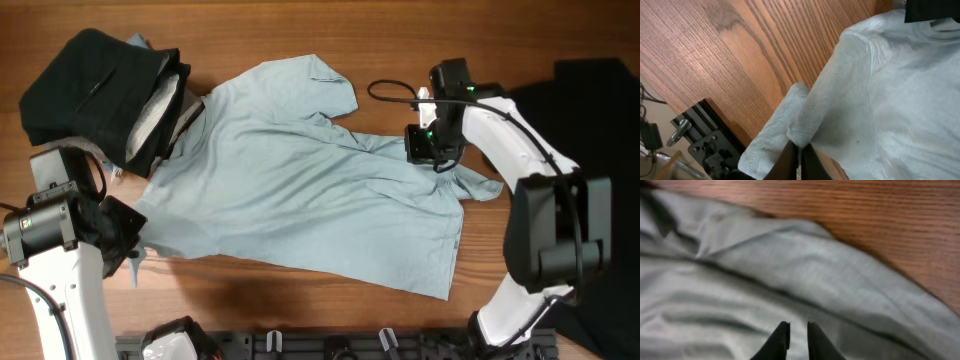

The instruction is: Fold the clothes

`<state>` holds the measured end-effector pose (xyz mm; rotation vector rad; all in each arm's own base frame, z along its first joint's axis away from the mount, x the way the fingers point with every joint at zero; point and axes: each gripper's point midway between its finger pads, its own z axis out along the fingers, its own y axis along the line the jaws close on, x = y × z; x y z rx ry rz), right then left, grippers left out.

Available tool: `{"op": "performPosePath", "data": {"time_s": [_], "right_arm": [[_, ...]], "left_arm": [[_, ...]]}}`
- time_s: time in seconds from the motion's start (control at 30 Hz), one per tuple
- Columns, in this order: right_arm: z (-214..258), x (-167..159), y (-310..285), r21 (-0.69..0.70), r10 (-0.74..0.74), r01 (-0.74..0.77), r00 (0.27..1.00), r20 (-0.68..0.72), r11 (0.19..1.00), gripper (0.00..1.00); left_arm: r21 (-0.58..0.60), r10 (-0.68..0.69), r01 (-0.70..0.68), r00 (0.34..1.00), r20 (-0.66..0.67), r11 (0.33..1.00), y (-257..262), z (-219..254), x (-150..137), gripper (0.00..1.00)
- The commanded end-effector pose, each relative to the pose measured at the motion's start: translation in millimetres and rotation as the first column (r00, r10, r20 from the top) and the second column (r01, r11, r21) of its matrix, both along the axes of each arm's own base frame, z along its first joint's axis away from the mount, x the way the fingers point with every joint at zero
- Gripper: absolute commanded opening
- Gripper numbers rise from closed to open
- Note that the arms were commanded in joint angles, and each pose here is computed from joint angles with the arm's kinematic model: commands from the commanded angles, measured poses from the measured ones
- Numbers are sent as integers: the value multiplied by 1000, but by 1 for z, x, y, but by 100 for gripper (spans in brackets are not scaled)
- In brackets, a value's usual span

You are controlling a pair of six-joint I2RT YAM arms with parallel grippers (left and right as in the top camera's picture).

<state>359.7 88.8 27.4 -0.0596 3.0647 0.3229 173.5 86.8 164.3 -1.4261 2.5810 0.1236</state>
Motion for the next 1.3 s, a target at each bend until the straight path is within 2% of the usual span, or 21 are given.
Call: {"op": "performPosePath", "data": {"time_s": [0.0,0.07,0.1,0.2,0.27,0.33,0.37,0.47,0.5,0.57,0.63,0.67,0.7,0.83,0.93,1.0,1.03,1.1,1.13,1.27], "right_arm": [[-32,-7,-1,-17,-37,35,996,-84,999,13],[-44,-10,0,-16,-38,36,993,-114,999,11],[-50,-9,0,-17,-40,38,992,-119,999,5],[-64,14,-10,-48,-134,132,990,-53,990,4],[-65,44,-21,-62,-223,227,973,58,972,4],[-58,81,-30,-19,-298,308,934,195,951,4],[-48,105,-33,34,-315,319,907,278,947,4],[-23,144,-31,155,-333,295,855,398,943,4],[-11,154,-29,194,-335,277,839,428,941,8],[5,163,-27,218,-318,241,829,461,946,22],[28,167,-22,225,-258,164,825,502,961,42],[38,166,-21,215,-227,131,824,520,968,56],[49,163,-21,199,-196,103,822,534,974,61],[94,127,-24,144,-124,57,847,516,988,67],[97,91,-41,72,-168,152,893,417,986,71],[79,63,-62,-39,-232,256,923,308,966,67],[69,53,-69,-84,-243,274,933,267,958,61],[55,45,-68,-92,-243,268,945,220,959,33],[49,44,-66,-83,-242,263,949,203,961,27],[12,41,-63,-82,-281,293,951,131,953,16]], "left_arm": [[25,27,-28,999,16,999,5,5,-1,4],[26,27,-28,999,19,999,5,5,0,4],[26,27,-28,999,21,999,6,5,0,4],[27,28,-28,999,24,999,6,5,1,5],[28,28,-28,999,27,999,6,5,2,6],[28,27,-28,999,37,999,6,5,4,9],[25,26,-27,999,44,999,6,6,6,9],[1,20,-20,997,69,1000,2,6,11,12],[-11,17,-16,997,76,1000,0,6,13,15],[-19,15,-14,997,80,1000,-1,6,14,23],[-17,15,-14,996,85,1000,-1,6,15,30],[-14,15,-13,996,93,1000,0,7,17,33],[-13,14,-13,995,100,1000,1,7,18,34],[-45,-115,126,976,182,991,-10,11,39,34],[-70,-217,241,943,254,968,-21,15,55,33],[-81,-299,337,905,302,938,-31,18,67,24],[-85,-343,387,883,321,918,-38,18,72,19],[-91,-416,471,842,345,878,-51,18,81,10],[-92,-436,492,831,347,866,-55,17,83,7],[-109,-531,593,777,337,798,-83,7,95,4]]}}
